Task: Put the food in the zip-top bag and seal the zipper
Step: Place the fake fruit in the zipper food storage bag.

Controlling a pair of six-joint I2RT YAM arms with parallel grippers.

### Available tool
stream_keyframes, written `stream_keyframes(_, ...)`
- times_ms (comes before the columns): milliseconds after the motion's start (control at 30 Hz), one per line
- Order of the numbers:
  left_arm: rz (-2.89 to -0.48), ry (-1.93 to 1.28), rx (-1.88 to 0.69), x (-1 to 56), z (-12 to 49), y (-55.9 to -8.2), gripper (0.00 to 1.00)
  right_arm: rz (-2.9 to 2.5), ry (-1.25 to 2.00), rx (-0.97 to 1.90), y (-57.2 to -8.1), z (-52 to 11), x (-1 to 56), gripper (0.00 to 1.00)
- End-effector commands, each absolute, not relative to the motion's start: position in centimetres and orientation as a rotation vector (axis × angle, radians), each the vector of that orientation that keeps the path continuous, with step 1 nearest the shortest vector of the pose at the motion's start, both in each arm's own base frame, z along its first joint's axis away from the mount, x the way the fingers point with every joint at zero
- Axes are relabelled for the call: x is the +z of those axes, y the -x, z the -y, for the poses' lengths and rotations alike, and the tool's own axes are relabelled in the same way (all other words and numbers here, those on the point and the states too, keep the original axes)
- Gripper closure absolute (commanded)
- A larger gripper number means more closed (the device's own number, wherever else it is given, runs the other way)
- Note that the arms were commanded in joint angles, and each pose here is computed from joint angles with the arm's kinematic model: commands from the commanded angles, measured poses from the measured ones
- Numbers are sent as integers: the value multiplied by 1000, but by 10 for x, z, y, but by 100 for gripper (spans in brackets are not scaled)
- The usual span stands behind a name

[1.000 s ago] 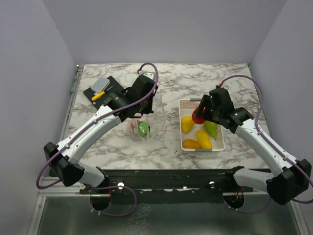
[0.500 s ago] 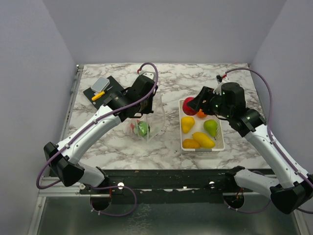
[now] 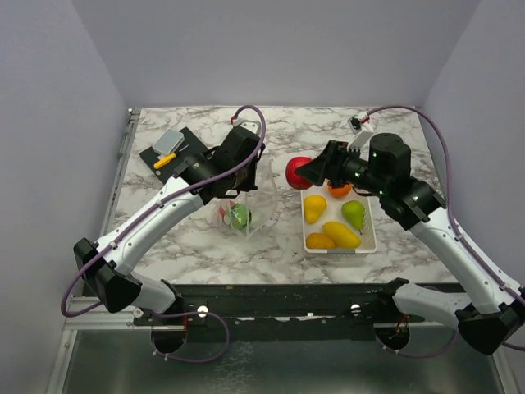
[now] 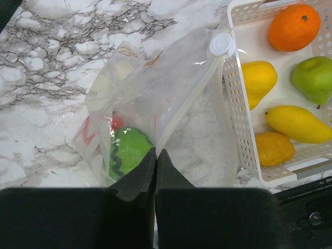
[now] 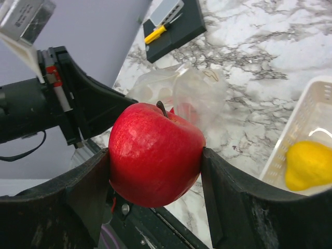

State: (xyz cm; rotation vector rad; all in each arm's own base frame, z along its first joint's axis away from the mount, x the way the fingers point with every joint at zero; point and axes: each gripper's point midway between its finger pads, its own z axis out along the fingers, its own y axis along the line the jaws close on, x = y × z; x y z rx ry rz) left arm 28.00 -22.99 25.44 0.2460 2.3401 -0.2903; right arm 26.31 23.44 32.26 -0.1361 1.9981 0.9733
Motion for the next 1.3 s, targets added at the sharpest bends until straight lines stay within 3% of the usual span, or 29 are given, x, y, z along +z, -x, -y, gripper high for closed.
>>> stream_keyframes(0, -2315, -227, -315, 264, 226, -278, 100, -1908, 248, 1038, -256, -261, 351, 99)
stream_keyframes(600, -2308, -235, -329, 268, 226, -277, 100, -1925, 404, 995, -262, -330, 336, 99)
stream_keyframes(1267, -2310, -225, -369, 273, 228, -272, 100, -2175, 400, 766, -269, -340, 234, 99)
